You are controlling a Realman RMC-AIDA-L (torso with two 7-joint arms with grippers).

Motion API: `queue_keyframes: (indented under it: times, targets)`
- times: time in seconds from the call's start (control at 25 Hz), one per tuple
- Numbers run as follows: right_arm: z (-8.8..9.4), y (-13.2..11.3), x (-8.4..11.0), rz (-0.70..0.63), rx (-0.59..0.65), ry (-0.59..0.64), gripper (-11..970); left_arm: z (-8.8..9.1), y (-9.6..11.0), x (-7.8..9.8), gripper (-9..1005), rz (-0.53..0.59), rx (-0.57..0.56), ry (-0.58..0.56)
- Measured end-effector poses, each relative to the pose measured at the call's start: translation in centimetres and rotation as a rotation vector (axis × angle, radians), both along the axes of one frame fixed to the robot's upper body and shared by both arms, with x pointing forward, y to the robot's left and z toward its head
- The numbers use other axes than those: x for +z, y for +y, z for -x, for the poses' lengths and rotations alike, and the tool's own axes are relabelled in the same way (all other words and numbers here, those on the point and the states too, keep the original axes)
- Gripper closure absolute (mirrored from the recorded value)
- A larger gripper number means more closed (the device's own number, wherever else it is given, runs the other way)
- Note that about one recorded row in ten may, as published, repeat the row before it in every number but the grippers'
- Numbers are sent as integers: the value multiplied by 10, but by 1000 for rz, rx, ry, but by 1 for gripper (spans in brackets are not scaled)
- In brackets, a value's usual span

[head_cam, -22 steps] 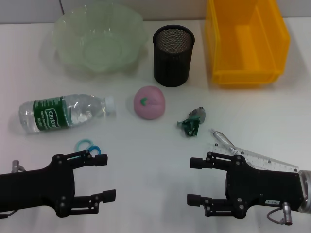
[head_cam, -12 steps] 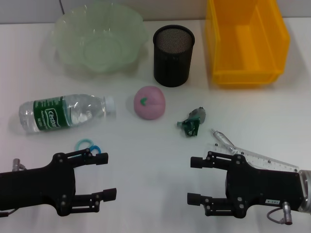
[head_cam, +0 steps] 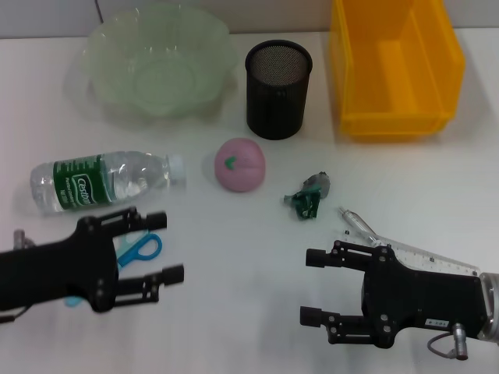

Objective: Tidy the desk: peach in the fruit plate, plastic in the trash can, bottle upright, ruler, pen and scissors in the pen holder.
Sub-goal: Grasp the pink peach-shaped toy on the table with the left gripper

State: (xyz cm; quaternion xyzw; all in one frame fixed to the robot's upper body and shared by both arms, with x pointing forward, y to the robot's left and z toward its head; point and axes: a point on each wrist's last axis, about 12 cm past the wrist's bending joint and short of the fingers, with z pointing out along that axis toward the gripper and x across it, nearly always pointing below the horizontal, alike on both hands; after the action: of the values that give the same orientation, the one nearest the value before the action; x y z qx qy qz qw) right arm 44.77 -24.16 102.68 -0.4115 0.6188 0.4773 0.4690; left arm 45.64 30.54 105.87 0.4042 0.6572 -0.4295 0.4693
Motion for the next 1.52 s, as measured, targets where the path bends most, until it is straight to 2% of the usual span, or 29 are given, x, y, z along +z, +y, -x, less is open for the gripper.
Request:
queue_keyframes:
  times: [0.2,0.24,0.32,0.36,0.52,0.68,0.92,1.08,1.12,1.16,1.2,1.52]
  targets:
    - [1,0,-2,5,-13,4,188,-24,-12,13,219,7,22,-56]
    - [1,-1,-3,6,-17,5,188,-24,-12,13,221,7,22,-56]
    - [2,-1,-3,7,-22,6,188,-49,-24,25,223,3,11,-26]
    - [2,-1,-3,8,-23,7,188,-51,-25,26,225,1,10,-23]
    - [3,-1,-4,6,-24,7,188,-82,-37,42,230,-69,34,24]
    - [3,0,-4,5,-24,7,189,-103,-53,50,235,-151,39,61]
    - [3,1,-4,2,-26,0,190,-113,-65,53,242,-216,43,84]
    - [3,1,-4,-2,-32,-6,190,-113,-65,53,247,-216,43,84]
    - [3,1,-4,-3,-33,-9,191,-135,-96,53,249,-403,35,135]
    - [3,1,-4,-3,-34,-11,191,-135,-96,53,250,-403,35,135]
    - [3,1,-4,-4,-35,-13,191,-142,-107,52,251,-461,58,145]
    - [3,1,-4,-6,-36,-9,192,-150,-127,48,261,-544,89,97]
